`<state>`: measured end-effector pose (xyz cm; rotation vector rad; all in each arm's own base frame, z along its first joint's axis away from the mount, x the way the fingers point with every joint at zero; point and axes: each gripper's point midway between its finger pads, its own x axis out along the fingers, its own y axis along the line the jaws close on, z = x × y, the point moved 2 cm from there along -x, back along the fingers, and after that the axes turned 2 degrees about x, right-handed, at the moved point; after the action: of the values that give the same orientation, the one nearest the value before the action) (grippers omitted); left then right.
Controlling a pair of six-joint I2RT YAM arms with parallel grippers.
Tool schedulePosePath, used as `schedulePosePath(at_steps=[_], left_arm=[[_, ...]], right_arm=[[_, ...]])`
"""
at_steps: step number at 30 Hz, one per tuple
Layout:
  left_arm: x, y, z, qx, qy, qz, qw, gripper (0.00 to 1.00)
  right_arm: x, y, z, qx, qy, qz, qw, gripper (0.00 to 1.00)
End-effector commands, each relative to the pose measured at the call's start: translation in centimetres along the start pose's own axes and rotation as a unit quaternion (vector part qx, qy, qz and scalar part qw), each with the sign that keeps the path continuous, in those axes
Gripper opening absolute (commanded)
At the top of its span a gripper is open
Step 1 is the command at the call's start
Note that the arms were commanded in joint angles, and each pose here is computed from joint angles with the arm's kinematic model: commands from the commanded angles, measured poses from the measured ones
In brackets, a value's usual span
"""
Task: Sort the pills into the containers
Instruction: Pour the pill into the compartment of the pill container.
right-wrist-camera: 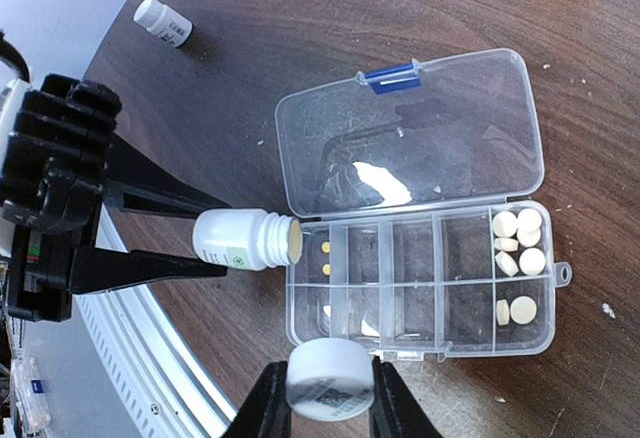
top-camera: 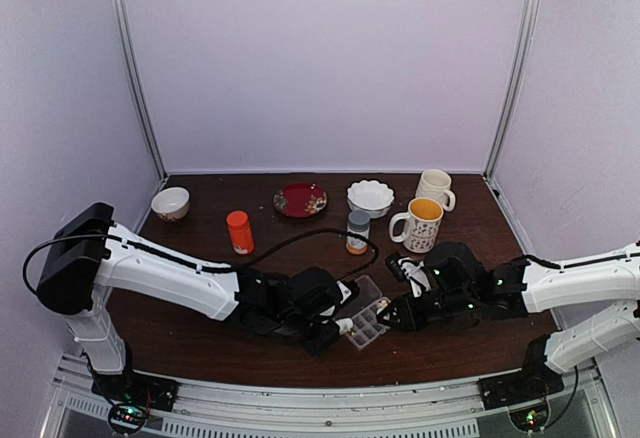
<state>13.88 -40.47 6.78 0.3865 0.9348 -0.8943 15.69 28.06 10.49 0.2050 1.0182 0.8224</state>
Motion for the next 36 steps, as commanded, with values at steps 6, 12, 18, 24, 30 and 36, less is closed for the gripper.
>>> schedulePosePath(at_steps=[6, 12, 18, 24, 30, 36], left_arm=[[0.5, 0.0, 1.1, -0.004, -0.009, 0.013, 1.000, 0.00], [-0.1, -0.1, 1.5, -0.001, -0.012, 0.008, 1.000, 0.00], [-0.1, -0.2, 1.3, -0.005, -0.018, 0.003, 1.000, 0.00], [-0.3, -0.7, 1.8, -0.006, -0.015, -0.007, 1.000, 0.00], [0.4, -0.4, 1.2, -0.002, -0.007, 0.004, 1.000, 0.00], [-0.1, -0.7, 2.2, 0.001, -0.030, -0.005, 1.000, 0.00]], right_arm=[[-0.5, 0.4, 0.9, -0.008, -0.017, -0.004, 1.000, 0.00], [-0.4, 0.3, 0.8, -0.007, -0.017, -0.003, 1.000, 0.00], [-0.4, 0.3, 0.8, -0.006, -0.018, -0.003, 1.000, 0.00], [-0.4, 0.3, 0.8, -0.007, -0.017, -0.002, 1.000, 0.00], [0.2, 0.0, 0.7, -0.009, -0.019, -0.004, 1.000, 0.00], [0.1, -0.1, 2.2, -0.043, -0.080, -0.003, 0.996, 0.00]])
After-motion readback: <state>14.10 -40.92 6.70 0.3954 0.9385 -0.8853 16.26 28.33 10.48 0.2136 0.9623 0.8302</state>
